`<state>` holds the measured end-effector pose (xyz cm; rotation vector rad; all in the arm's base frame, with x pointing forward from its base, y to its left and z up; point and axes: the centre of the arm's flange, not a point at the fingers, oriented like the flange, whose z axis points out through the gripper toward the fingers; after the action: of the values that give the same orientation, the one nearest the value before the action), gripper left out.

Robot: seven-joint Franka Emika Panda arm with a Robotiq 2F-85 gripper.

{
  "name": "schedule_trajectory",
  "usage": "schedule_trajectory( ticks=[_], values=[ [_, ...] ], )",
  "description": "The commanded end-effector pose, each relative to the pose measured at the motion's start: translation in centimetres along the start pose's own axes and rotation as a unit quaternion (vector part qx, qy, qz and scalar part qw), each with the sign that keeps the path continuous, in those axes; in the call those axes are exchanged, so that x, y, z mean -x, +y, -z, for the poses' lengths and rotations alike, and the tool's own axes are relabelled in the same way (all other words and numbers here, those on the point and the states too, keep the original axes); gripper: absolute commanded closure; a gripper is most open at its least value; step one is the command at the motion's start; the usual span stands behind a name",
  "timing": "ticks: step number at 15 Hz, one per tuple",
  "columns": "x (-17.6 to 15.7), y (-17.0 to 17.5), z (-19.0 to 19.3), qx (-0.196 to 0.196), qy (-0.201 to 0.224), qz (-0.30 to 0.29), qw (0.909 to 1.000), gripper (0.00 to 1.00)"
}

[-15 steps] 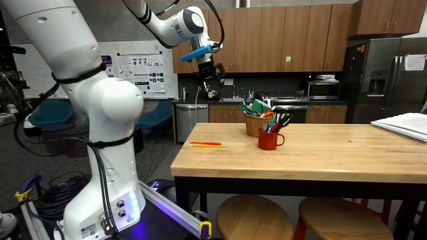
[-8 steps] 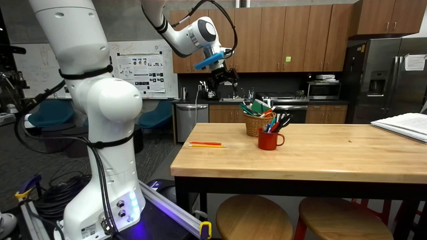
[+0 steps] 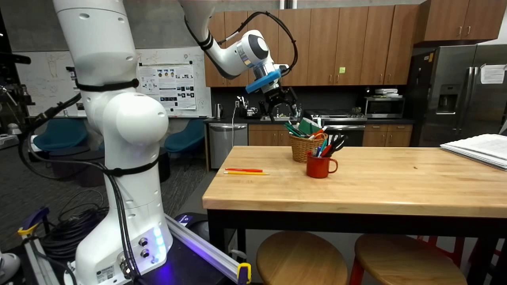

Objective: Put the blue crayon on the table

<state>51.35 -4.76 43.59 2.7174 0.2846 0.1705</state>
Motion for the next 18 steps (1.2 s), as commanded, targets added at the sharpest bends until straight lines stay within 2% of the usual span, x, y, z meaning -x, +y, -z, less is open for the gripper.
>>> schedule_trajectory(
  ticks=[1, 12, 18],
  values=[
    [-1.2, 1.9, -1.7, 0.005, 0.011, -0.006, 0.9999, 0.0],
    [-4.8, 5.8, -3.6, 0.012, 0.039, -0.022, 0.9989, 0.0],
    [-6.4, 6.5, -4.9, 0.013, 0.031, -0.014, 0.9993, 0.0]
  ],
)
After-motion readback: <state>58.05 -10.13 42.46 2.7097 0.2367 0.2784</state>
